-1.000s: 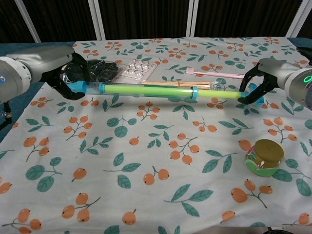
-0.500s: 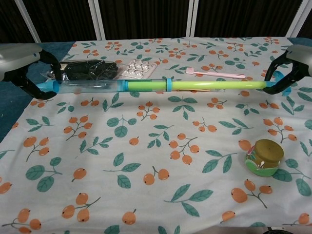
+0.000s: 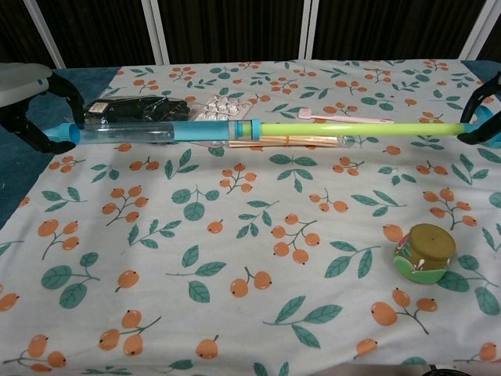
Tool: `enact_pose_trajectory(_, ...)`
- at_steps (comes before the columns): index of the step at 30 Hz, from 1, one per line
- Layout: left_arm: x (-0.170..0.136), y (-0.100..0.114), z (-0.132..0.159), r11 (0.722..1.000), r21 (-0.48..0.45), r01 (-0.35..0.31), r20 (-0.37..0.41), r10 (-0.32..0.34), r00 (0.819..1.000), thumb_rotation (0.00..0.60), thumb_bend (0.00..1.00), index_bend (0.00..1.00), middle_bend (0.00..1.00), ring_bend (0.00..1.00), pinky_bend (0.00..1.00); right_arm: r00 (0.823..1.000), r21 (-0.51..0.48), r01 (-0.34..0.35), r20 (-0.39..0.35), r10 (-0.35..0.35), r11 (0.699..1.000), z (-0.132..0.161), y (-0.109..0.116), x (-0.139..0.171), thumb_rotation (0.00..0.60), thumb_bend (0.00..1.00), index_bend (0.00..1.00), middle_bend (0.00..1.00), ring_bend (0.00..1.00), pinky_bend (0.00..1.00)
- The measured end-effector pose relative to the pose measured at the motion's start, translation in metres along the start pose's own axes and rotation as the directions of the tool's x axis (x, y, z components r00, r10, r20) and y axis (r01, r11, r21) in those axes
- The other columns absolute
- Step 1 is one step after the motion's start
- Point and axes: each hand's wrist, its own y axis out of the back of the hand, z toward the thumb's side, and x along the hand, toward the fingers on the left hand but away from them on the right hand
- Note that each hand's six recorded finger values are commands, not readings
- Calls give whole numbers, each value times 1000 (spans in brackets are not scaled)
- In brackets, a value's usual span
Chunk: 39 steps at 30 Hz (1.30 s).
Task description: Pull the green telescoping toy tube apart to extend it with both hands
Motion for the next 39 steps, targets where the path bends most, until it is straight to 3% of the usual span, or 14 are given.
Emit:
enact_pose_trajectory(8, 0, 1, 0, 1000, 6, 6, 4, -6, 1000, 600, 363, 532, 174, 20, 130, 1000, 8, 10, 21, -10, 1000, -10, 7, -2, 600, 505, 643, 149, 44, 188)
enact_pose_trajectory(11, 0, -1, 3, 1000, 7, 13, 9, -13, 1000, 600, 309, 457, 123, 13, 103, 1000, 11, 8, 21, -8, 1000, -12, 8, -1, 600, 451, 628, 131, 43, 187)
enact_pose_trajectory(12, -1, -2, 4, 1000, 7, 17, 12, -17, 1000, 600, 278, 417, 100, 9, 90, 1000, 12, 8, 20, -8, 1000, -12, 8, -1, 600, 392, 572, 105, 35, 183)
enact_pose_trajectory(16, -1, -4, 8, 999, 14, 33, 25, -33, 999, 600, 136, 206, 0, 0, 23, 1000, 21, -5, 19, 4, 1000, -13, 7, 0, 600, 190, 174, 2, 0, 166)
enact_pose_trajectory(19, -2, -3, 9, 999, 9, 40, 33, -40, 999, 600, 119, 88, 0, 0, 13, 999, 37, -22, 25, 21, 999, -15, 6, 0, 600, 141, 69, 0, 0, 164)
enact_pose_trajectory(29, -16, 9, 0, 999, -46, 5, 53, -3, 999, 600, 119, 71, 0, 0, 13, 1000, 55, 2, -19, -1, 999, -18, 17, 9, 600, 126, 57, 0, 0, 164)
enact_pose_trajectory(34, -36, 20, -21, 995, -85, -54, 59, 59, 997, 600, 119, 71, 0, 0, 13, 996, 80, 46, -82, -39, 996, -28, 28, 24, 600, 64, 52, 0, 0, 164)
enact_pose_trajectory(39, -71, 30, -58, 983, -112, -149, 48, 155, 987, 600, 98, 44, 0, 0, 1, 981, 118, 124, -163, -104, 985, -52, 47, 51, 600, 13, 4, 0, 0, 164)
